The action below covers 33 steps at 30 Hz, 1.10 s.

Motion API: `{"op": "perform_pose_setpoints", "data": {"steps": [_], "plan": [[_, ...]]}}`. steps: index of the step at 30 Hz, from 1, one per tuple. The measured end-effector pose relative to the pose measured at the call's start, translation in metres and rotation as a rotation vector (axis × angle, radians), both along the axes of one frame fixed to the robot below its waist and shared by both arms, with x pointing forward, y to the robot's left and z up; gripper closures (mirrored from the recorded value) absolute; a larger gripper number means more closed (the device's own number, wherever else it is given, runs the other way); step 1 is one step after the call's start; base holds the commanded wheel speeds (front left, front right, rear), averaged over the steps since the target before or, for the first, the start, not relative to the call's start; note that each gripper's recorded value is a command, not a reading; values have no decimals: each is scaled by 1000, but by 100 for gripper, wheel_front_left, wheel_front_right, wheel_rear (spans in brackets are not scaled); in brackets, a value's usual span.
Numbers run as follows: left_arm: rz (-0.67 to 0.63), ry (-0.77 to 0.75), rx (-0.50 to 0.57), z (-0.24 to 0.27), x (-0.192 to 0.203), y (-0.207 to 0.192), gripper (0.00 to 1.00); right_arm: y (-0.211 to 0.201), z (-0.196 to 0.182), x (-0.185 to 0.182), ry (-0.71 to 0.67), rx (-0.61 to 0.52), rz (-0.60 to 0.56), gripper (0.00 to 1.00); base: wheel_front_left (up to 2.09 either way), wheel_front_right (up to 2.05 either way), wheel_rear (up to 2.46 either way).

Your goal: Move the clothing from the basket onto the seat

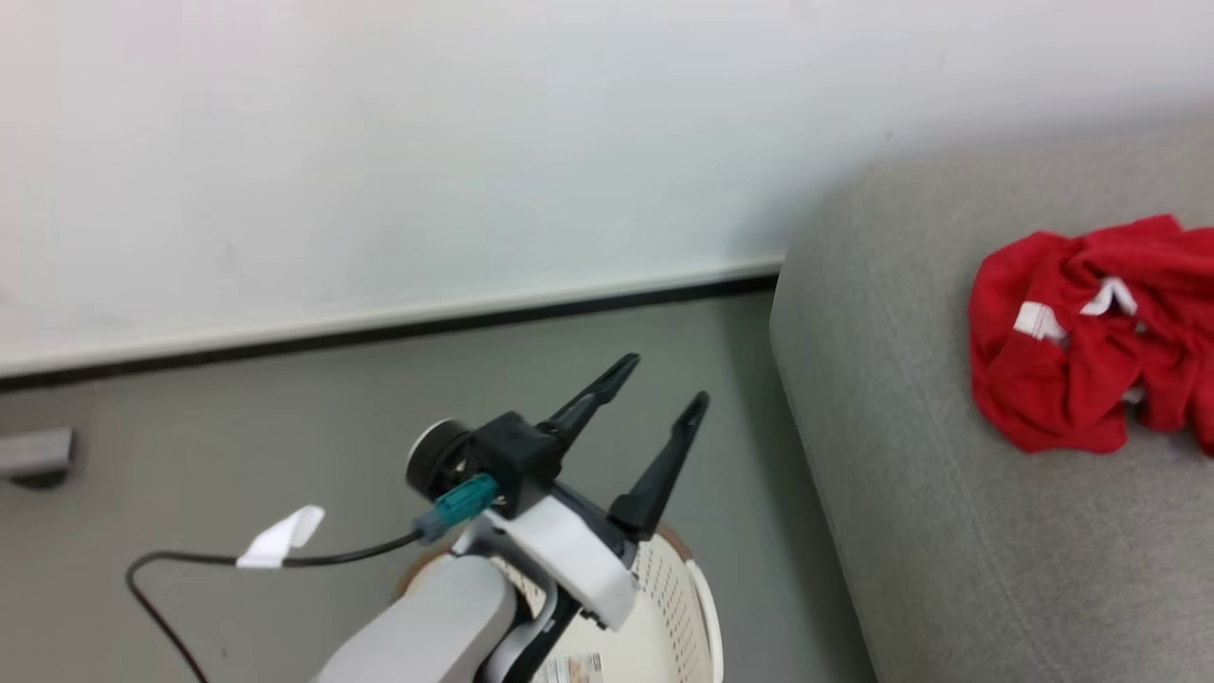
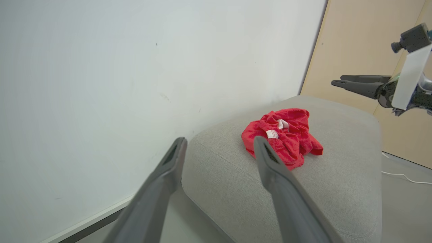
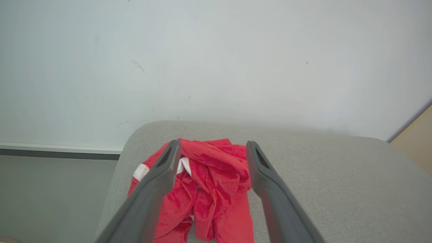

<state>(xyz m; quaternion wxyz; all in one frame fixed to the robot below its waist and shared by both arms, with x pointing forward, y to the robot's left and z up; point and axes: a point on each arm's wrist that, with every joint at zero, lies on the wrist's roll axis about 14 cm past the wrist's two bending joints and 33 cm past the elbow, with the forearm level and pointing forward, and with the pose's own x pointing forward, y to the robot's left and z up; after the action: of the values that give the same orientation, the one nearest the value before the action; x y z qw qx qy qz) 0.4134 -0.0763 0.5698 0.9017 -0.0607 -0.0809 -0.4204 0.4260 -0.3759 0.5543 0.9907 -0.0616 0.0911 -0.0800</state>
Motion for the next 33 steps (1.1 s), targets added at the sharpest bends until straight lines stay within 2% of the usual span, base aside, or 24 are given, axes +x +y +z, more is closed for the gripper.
{"op": "perform_pose_setpoints", "data": {"steps": [8, 14, 18, 19, 22, 29, 30, 33], "plan": [[134, -44, -32, 27, -7, 38, 0, 50, 48, -11, -183, 30, 132, 0, 0, 0, 0], [279, -47, -45, 31, -3, 85, 0, 98, 73, -8, -321, 85, 242, 0, 0, 0, 0], [384, -52, -70, 37, 0, 119, 0, 126, 75, -7, -370, 132, 298, 0, 0, 0, 0], [449, -53, -70, 37, 1, 142, 0, 141, 76, -6, -398, 148, 324, 0, 0, 0, 0], [535, -43, -71, 32, -2, 172, 0, 161, 74, -7, -419, 174, 358, 0, 0, 0, 0], [682, -17, -71, 19, -18, 221, 0, 188, 55, -12, -424, 239, 383, 0, 0, 0, 0], [727, -23, -33, 12, -25, 236, 0, 198, 47, -15, -420, 254, 393, 0, 0, 0, 0], [786, -19, -32, 8, -35, 253, 0, 206, 35, -20, -422, 281, 392, 0, 0, 0, 0]]}}
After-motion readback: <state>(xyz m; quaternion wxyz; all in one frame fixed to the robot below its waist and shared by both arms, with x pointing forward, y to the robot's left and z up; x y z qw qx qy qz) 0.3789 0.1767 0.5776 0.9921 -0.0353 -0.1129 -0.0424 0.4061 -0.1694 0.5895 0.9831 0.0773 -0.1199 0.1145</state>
